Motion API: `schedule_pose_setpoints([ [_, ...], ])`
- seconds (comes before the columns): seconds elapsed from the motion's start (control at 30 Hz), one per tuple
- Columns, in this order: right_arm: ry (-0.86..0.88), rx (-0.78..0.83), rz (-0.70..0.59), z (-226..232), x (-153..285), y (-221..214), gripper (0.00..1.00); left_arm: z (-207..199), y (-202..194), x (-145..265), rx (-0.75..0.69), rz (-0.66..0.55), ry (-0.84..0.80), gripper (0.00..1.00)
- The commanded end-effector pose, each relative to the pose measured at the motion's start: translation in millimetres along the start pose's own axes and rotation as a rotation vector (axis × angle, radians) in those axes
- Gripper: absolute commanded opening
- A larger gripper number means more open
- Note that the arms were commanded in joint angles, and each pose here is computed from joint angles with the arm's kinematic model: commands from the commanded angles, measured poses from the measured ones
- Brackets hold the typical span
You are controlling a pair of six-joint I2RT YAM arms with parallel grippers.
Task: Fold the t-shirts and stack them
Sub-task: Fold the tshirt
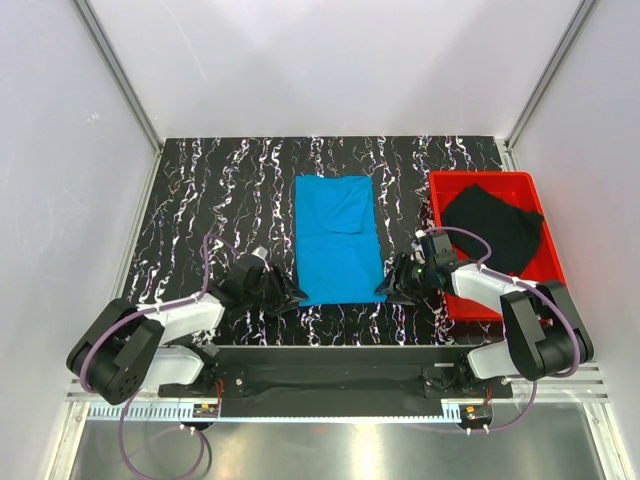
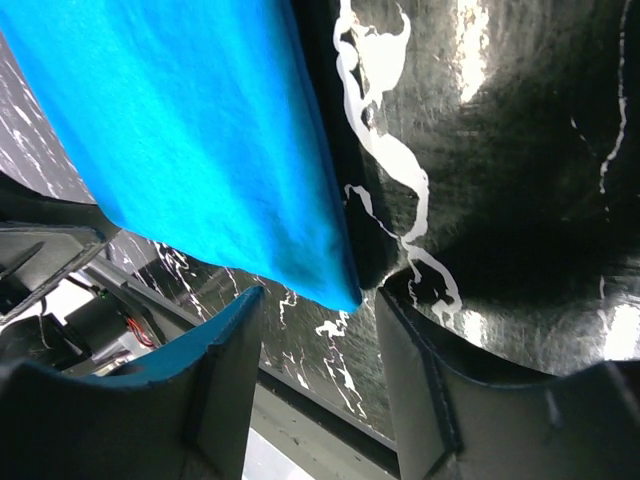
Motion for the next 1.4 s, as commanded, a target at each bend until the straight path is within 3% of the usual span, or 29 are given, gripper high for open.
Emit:
schedule_pose_setpoints([
  [0.0, -0.051, -0.013, -0.022, -13.8, -8.1, -3.3, 0.56, 26.9, -7.7, -3.2, 0.019, 0.013, 0.094, 0.52],
  [0.6, -0.051, -0.066, -0.017, -25.4, -17.7, -14.8, 0.50, 42.4, -8.9, -8.8, 0.052, 0.001, 0.153, 0.52],
  [0.87, -0.039, -0.061, -0.023, -22.6, -13.5, -15.8, 0.29, 42.5, -7.2, -10.8, 0.027, -0.001, 0.160, 0.30],
  [1.13, -0.006, -0.044, 0.005, -20.3, -16.8, -15.2, 0.09, 36.1, -1.1, -8.1, -0.058, -0.024, 0.158, 0.00],
  [1.37, -0.001, -0.030, 0.015, -18.0, -16.4, -13.6, 0.02, 36.0, 1.4, 1.7, -0.095, -0.071, 0.152, 0.00],
])
Point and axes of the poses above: each gripper's point midway between its finger pads, its own x axis back along the fingers, its own z axis along the line the jaws close on, y = z × x, the point moved 7 cm from there along x, back along the fingers, and after that the axes turned 7 degrees about x, right-handed, at the moved point
